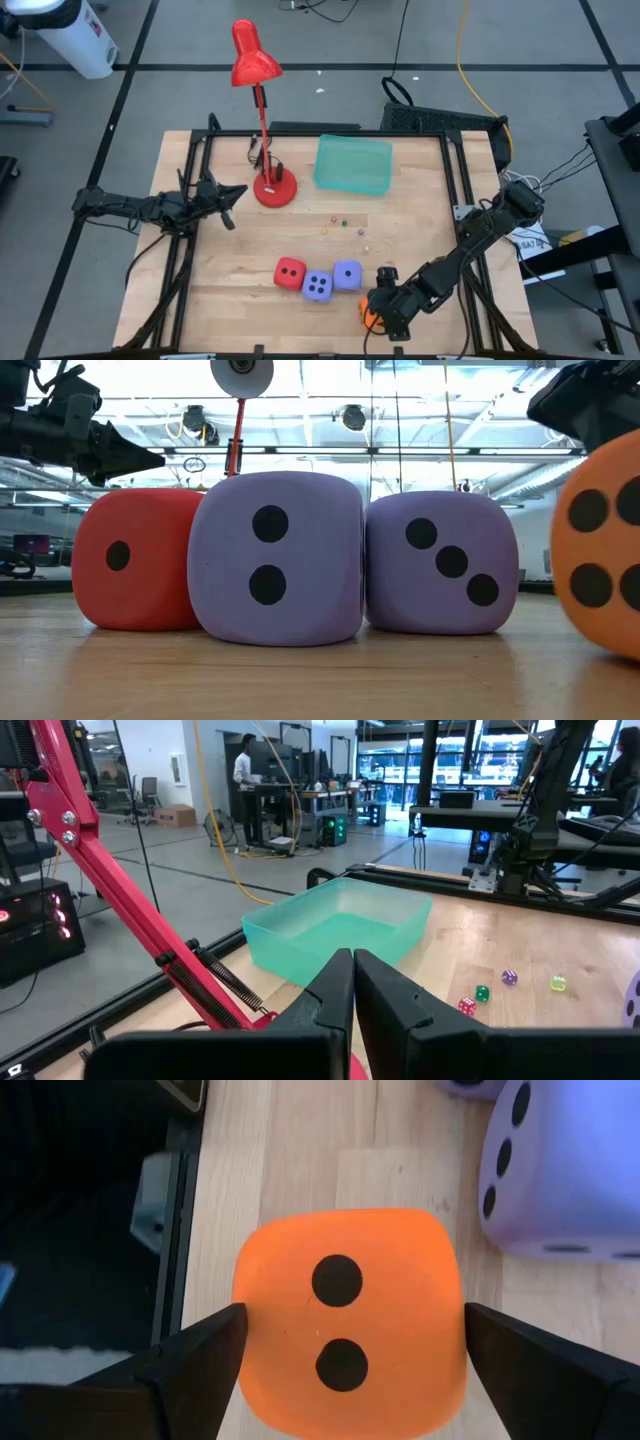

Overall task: Pick & Place Dice
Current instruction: Put the big orange dice into the green bin

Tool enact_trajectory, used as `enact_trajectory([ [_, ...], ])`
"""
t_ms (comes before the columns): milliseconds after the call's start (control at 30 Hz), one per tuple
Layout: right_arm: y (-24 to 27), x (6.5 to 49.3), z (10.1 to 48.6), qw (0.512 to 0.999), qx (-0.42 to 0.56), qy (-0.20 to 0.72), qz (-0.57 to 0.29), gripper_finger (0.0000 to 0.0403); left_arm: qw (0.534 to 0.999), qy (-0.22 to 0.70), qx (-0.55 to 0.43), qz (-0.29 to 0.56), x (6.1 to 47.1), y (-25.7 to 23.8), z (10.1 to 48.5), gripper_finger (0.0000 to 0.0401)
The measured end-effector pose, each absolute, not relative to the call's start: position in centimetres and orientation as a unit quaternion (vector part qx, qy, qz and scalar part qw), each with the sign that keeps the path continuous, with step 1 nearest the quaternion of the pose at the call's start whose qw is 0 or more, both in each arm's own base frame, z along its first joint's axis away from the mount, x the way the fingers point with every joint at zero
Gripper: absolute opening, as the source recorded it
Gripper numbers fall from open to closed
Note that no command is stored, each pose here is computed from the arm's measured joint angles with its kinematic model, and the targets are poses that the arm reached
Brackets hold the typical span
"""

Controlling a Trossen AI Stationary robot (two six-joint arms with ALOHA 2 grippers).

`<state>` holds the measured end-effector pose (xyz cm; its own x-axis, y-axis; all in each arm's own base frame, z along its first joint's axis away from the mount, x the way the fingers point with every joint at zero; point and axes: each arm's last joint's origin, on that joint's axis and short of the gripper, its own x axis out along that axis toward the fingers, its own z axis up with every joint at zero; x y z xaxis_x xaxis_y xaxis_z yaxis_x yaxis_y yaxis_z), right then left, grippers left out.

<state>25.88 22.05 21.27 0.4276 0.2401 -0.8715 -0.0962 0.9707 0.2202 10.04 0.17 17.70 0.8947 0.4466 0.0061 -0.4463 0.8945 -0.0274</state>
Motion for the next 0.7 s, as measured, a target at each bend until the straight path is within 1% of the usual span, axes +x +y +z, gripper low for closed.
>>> enact_trajectory([
  [200,21.66,25.98,22.09,0.85,0.071,0.511,0.106,0.0357,0.973,-0.006,-0.012,0.229,10.04,0.17,17.69,0.0021],
  [367,21.21,25.88,21.87,0.838,0.078,0.532,0.091,0.0357,0.973,-0.006,-0.011,0.229,10.04,0.17,17.7,0.0021],
  [700,21.37,25.94,22.0,0.836,0.07,0.53,0.119,0.0357,0.973,-0.004,-0.008,0.229,10.04,0.17,17.68,0.0021],
])
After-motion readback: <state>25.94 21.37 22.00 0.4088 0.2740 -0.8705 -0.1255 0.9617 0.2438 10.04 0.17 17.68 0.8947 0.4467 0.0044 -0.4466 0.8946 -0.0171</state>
